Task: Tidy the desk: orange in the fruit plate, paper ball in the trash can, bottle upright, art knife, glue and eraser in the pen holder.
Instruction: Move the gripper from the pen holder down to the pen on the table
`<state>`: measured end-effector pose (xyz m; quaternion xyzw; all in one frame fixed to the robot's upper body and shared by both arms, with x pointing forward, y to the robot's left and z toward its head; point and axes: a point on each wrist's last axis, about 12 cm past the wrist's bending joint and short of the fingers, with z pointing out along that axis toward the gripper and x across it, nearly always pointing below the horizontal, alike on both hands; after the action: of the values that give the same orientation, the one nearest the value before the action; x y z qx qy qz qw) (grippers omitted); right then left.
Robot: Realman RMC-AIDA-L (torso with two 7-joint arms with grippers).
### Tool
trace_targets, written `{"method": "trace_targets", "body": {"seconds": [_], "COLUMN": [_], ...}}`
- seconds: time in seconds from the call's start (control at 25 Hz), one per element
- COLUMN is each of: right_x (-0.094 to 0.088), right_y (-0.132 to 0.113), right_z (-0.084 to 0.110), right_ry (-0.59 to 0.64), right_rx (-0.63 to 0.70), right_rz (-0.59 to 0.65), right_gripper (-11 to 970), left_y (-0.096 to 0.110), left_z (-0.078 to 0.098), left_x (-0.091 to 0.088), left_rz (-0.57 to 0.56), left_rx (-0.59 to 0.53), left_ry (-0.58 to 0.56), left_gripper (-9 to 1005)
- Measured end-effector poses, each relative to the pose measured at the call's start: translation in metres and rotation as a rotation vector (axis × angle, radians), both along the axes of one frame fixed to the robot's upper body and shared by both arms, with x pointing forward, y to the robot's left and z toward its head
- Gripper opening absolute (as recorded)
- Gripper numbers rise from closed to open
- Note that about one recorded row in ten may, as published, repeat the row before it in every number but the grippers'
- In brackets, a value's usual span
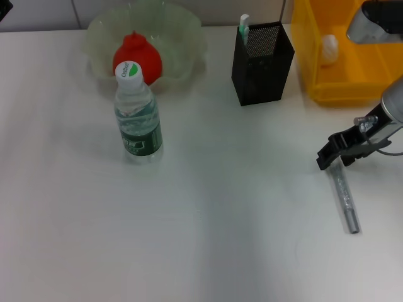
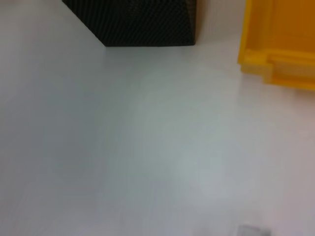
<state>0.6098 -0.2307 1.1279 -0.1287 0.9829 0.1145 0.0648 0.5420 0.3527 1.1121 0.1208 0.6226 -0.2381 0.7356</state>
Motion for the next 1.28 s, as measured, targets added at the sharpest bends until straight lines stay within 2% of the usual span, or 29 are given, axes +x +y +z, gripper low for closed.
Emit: {"method": "trace_targets", "body": {"seconds": [0.64, 0.76, 1.2, 1.28], "right_x": [0.0035, 0.0036, 0.0027, 0.0024], "right_y": [0.0021, 0.0025, 0.0029, 0.0029], "right_z": [-0.0059, -0.0056, -0.0076, -0.0081], "right_ry": [0.007, 0.008, 0.014, 0.016], "right_rx": [-0.028, -0.028, -0.029, -0.029], "right_rz": [0.002, 0.003, 0.004, 0.004], "right_gripper": [509, 391, 341, 305], "left_y": [0.0014, 0.0015, 0.0013, 0.0012], "left_z": [-0.0015, -0.0016, -0.0020, -0.0021], "left_x": [-0.0024, -0.0026, -0.0044, -0.0046], "left_rz": [0.006, 0.007, 0.005, 0.005], "left_rx": [-0.002, -0.002, -0.005, -0.006], "left_ry": [0.004, 0.004, 0.001, 0.001], "left_gripper": [672, 672, 673, 673]}}
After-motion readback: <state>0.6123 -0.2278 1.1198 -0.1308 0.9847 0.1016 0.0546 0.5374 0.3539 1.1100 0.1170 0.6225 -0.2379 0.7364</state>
